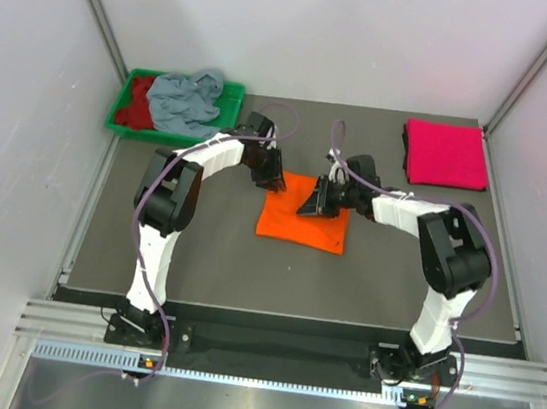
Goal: Fold and stack the t-shirts
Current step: Fold the tshirt
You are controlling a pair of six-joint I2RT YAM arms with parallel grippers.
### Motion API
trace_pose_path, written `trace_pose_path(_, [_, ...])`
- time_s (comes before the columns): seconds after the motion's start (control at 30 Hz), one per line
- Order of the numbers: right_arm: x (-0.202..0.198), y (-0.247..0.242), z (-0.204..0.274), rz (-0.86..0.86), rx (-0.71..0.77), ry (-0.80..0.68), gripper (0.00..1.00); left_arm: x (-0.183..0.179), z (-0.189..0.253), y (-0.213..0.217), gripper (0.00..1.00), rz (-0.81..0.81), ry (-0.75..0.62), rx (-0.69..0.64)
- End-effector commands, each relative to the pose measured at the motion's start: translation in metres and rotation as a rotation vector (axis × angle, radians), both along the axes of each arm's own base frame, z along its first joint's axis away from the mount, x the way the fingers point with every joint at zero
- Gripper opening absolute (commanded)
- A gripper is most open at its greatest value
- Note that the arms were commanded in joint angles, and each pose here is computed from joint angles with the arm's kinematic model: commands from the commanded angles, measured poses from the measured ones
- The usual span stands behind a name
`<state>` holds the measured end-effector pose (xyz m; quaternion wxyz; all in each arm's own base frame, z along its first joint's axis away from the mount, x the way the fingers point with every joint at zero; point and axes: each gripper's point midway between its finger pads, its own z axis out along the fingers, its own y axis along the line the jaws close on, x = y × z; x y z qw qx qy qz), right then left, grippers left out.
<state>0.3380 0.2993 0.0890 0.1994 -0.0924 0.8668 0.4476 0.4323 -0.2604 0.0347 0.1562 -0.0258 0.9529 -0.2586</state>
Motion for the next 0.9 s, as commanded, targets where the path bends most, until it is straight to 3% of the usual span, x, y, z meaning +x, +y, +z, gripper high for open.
trace_pose_path(0.0, [-0.006, -0.004, -0.047, 0.007, -0.035, 0.072, 0.15, 0.010, -0.017, 0.019, 0.35, 0.025, 0.001, 0.075])
trace_pose_path(0.1, [-0.006, -0.006, -0.051, 0.023, -0.055, 0.087, 0.12, 0.015, -0.021, 0.024, 0.35, 0.036, 0.014, 0.075])
trace_pose_path(0.33, [0.014, -0.029, -0.002, -0.043, -0.100, 0.000, 0.16, 0.034, -0.010, 0.035, 0.35, 0.053, -0.035, 0.103])
trace_pose_path(0.6, [0.029, -0.089, -0.033, -0.144, -0.135, 0.041, 0.17, 0.028, -0.010, 0.032, 0.36, 0.026, -0.027, 0.081])
trace_pose_path(0.87, [0.038, -0.111, -0.053, -0.185, -0.130, 0.077, 0.18, 0.025, -0.012, 0.041, 0.36, 0.021, -0.017, 0.127])
